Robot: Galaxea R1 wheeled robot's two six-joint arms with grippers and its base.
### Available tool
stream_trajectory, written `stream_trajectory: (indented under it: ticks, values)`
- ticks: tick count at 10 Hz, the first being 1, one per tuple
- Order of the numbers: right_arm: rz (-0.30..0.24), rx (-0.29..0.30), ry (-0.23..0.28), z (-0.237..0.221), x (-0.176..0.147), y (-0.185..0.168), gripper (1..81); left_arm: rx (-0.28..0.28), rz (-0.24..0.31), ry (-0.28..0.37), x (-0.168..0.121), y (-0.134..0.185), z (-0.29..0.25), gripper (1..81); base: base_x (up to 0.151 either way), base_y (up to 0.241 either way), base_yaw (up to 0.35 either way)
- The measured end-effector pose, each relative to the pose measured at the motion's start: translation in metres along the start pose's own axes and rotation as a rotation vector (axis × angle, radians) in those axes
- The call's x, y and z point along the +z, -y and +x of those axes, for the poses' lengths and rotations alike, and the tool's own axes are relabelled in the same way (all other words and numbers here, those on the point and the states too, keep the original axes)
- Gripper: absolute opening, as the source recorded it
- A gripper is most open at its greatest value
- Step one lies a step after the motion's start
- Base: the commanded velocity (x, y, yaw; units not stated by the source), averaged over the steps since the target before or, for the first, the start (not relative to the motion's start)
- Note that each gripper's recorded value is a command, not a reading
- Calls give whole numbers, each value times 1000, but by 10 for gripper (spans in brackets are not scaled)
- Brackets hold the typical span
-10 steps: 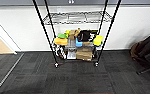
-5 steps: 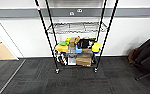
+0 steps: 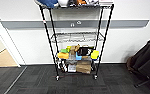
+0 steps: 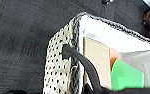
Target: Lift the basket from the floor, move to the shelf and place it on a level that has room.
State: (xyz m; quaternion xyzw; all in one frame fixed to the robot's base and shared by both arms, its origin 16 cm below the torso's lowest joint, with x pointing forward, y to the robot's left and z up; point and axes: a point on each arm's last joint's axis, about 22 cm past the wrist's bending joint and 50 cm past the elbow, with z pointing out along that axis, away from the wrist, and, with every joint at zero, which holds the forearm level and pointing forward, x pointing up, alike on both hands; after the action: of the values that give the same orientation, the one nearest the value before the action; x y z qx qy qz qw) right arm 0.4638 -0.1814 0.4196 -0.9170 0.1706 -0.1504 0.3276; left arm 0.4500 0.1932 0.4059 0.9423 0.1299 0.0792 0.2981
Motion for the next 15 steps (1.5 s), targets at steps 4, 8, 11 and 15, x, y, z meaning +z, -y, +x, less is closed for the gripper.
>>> stream_trajectory:
  ticks: [4, 8, 11, 15]
  values:
    - [-1, 6, 10, -16, -26, 9, 10, -5, 6, 7, -23, -6, -19, 10, 0, 0, 0]
    - [-5, 43, 51, -54, -55, 8, 10, -28, 14, 52, -44, -4, -52, 10, 0, 0, 0]
    - [-10, 46, 51, -62, -73, 11, 10, -32, 8, 63, -57, -12, -66, 10, 0, 0, 0]
    - [25, 0, -8, -49, -106, 43, 10, 16, -12, -1, -95, -38, -57, 10, 0, 0, 0]
